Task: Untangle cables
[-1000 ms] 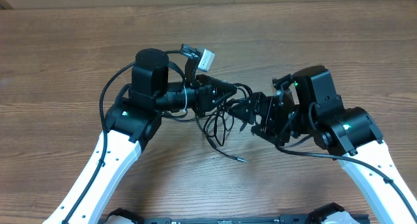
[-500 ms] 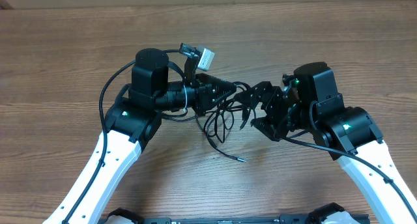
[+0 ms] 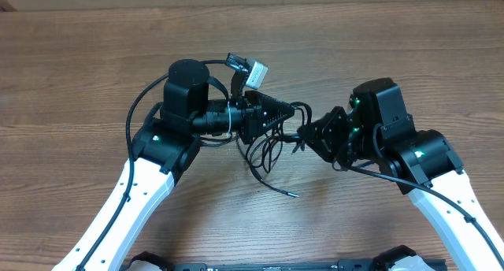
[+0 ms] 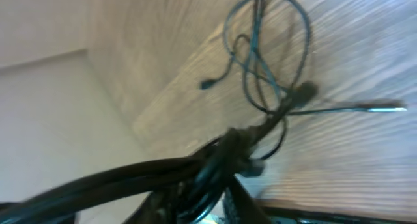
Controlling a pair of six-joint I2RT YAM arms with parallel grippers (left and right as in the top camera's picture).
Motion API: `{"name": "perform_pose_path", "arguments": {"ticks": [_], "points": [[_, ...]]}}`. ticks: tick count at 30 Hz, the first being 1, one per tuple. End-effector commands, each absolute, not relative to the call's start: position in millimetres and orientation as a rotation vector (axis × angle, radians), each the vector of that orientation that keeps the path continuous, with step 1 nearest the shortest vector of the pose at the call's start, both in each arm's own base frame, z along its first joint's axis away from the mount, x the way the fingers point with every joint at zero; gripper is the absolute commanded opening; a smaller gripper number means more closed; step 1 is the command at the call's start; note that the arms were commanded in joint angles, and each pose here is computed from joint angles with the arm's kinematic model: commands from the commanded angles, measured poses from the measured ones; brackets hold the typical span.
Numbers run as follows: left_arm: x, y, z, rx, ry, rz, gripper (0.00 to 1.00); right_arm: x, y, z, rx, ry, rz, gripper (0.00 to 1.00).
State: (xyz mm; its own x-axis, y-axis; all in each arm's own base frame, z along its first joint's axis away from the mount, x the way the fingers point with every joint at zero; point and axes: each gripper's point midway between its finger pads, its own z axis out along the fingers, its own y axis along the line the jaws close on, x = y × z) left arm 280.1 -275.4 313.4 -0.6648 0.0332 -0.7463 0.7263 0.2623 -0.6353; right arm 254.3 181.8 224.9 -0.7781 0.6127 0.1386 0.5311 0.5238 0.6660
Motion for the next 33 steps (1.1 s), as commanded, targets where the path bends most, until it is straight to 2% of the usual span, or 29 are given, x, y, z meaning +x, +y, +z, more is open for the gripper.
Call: {"name": "perform_pose_path", "arguments": {"ticks": [1, 7, 18, 22, 24, 27, 29, 31, 33], "points": [[275, -277, 334, 0.731, 1.831, -1.468, 0.04, 251, 167, 212, 1.021, 2.660, 0.952, 0.13], [283, -277, 348, 0.688, 1.785, -1.467, 0.04, 238, 161, 197, 1.042, 2.728, 0.884, 0.08], [294, -276, 365, 0.627, 1.723, -1.448, 0.04, 226, 156, 186, 1.013, 2.792, 0.828, 0.05], [296, -275, 355, 0.606, 1.773, -1.428, 0.04, 226, 158, 186, 1.014, 2.796, 0.839, 0.07], [301, -272, 342, 0.571, 1.834, -1.387, 0.04, 225, 164, 190, 0.997, 2.801, 0.897, 0.13], [305, -267, 323, 0.521, 1.925, -1.342, 0.04, 227, 177, 199, 0.952, 2.798, 1.018, 0.38], [304, -267, 321, 0.518, 1.936, -1.344, 0.04, 230, 179, 201, 0.939, 2.786, 1.037, 0.72], [303, -267, 320, 0.518, 1.945, -1.348, 0.04, 231, 180, 202, 0.933, 2.778, 1.045, 0.98], [302, -267, 317, 0.514, 1.962, -1.353, 0.04, 234, 181, 204, 0.924, 2.767, 1.054, 1.00]]}}
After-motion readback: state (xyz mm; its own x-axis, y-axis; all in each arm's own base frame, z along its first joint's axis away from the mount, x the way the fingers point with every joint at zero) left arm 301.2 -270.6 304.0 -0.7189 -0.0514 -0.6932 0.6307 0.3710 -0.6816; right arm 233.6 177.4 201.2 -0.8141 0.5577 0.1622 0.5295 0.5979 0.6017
